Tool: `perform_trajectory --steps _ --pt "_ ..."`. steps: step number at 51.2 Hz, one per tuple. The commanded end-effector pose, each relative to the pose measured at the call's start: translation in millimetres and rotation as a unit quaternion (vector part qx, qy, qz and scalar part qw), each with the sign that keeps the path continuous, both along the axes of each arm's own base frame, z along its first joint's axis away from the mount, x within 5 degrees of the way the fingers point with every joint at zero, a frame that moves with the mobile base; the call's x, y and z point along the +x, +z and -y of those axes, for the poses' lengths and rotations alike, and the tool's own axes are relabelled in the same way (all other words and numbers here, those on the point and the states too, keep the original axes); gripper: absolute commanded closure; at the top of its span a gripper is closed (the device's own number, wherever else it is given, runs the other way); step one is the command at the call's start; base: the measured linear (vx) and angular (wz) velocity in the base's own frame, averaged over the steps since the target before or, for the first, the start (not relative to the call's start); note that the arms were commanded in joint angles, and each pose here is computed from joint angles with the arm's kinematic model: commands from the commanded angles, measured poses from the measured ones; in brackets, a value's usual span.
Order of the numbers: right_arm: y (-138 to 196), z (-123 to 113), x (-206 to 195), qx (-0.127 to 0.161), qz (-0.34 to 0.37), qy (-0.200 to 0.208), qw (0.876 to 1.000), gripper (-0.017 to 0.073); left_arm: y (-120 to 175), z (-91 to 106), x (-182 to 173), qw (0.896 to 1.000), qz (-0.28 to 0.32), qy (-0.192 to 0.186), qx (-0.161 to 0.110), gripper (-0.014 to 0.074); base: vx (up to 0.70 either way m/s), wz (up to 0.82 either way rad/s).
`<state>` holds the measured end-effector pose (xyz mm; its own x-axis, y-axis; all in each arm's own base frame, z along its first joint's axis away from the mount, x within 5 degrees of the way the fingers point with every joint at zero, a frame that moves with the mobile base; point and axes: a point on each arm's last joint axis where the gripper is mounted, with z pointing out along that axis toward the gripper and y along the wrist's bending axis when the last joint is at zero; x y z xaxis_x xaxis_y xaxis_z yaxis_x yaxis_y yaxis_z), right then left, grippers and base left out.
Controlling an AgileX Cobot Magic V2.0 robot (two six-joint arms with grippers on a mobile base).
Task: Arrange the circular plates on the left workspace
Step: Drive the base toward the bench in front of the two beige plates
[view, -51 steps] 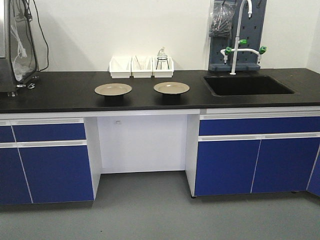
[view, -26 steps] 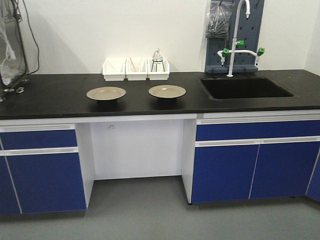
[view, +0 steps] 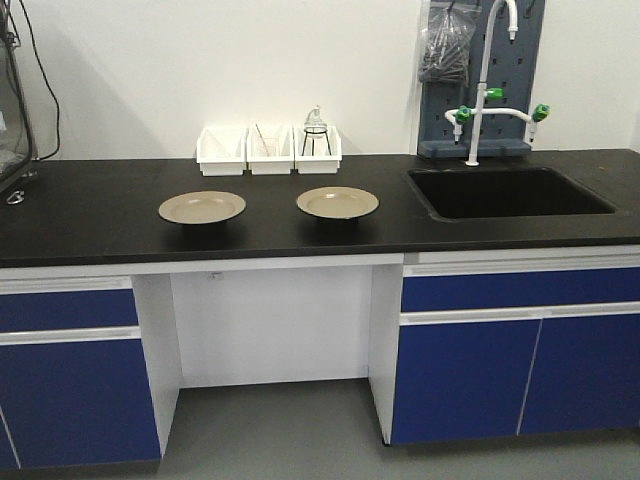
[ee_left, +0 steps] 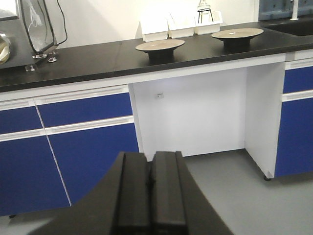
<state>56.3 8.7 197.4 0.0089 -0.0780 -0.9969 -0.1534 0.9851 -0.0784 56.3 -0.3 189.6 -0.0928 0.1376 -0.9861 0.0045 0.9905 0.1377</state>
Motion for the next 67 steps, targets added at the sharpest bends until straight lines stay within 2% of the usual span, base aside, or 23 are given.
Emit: perform_trajectory --steps 1,67 --pt "0.9 0.3 -0.3 -0.004 0.037 -0.002 0.999 0.0565 1.5 -1.0 0.0 0.999 0.039 0.006 -0.006 0.0594 0.36 0.06" --pt "0.9 0.3 -0.3 -0.004 0.038 -0.002 0.999 0.0565 1.5 -1.0 0.0 0.999 0.039 0.006 -0.006 0.0594 0.44 0.06"
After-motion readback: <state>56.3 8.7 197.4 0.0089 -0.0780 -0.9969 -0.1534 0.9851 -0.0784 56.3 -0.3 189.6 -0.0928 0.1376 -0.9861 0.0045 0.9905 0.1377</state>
